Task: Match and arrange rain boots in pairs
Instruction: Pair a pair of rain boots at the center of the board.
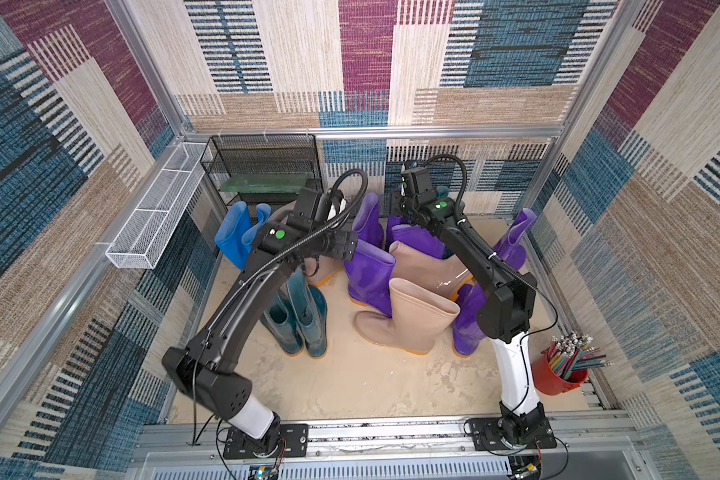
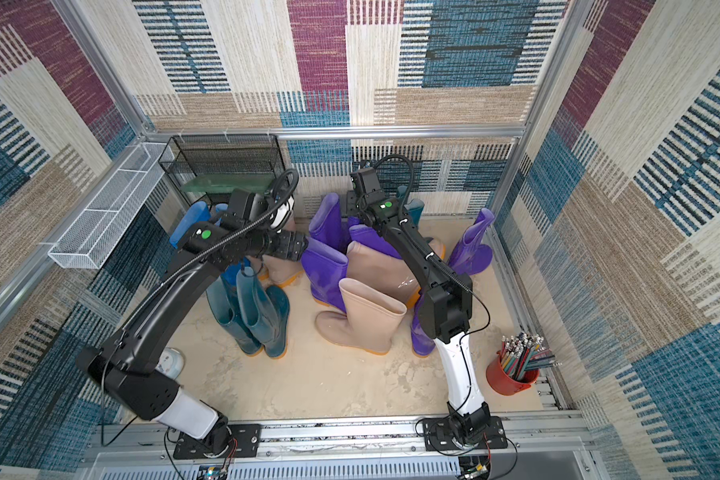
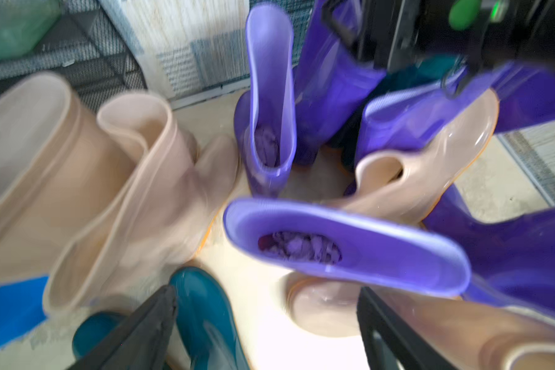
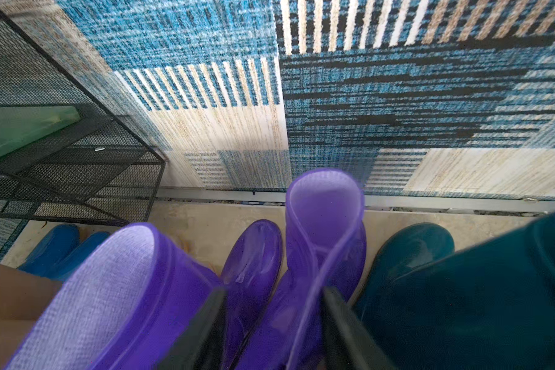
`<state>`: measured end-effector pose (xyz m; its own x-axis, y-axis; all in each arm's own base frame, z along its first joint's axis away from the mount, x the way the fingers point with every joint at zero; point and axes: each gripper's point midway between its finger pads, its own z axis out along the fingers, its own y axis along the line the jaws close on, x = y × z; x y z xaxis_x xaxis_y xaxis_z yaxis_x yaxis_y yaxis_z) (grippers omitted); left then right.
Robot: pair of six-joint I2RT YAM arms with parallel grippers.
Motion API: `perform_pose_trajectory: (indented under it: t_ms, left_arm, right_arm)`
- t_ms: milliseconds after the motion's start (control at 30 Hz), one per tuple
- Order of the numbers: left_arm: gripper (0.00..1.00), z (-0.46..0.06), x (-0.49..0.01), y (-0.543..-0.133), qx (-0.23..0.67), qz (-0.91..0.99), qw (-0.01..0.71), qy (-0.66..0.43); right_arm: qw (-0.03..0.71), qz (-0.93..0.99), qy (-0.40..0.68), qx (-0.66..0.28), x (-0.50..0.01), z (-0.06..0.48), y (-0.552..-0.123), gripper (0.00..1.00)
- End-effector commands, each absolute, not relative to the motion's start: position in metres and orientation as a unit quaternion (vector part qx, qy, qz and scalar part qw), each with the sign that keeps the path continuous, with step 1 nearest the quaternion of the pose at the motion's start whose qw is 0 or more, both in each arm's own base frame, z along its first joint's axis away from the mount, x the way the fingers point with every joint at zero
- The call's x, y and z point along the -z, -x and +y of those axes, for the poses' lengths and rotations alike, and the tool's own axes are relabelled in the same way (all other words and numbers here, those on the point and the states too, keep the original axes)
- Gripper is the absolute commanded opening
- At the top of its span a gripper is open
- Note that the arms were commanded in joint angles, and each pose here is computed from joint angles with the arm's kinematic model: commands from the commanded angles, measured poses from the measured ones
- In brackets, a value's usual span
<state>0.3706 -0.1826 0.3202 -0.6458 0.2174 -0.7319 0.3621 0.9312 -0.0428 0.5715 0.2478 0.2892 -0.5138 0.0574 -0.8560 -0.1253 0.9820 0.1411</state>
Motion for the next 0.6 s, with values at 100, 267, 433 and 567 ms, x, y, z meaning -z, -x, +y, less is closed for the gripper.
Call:
perform_pose_trajectory:
  t_ms: [100, 267, 433, 567]
  left_arm:
    - [0.92, -0.171, -0.325, -0.381, 0.085, 0.881, 0.445, -0.139]
    - [0.92, -0.170, -0.318, -0.379, 0.094, 0.887, 0.432, -0.137]
    - [0.92, -0.167, -0.312, -0.376, 0.092, 0.889, 0.428, -0.137]
    - [0.92, -0.168, -0.312, -0.376, 0.096, 0.888, 0.428, -0.136]
  right_arm:
    - [0.486, 0.856, 0.097, -0.145, -0.297, 0.276, -0.563, 0.00]
    - [0.491, 0.844, 0.114, -0.185, -0.317, 0.286, -0.552, 0.00]
    - [0.492, 0.836, 0.128, -0.205, -0.322, 0.291, -0.552, 0.00]
    - [0.478, 0.836, 0.125, -0.240, -0.310, 0.299, -0.558, 0.03]
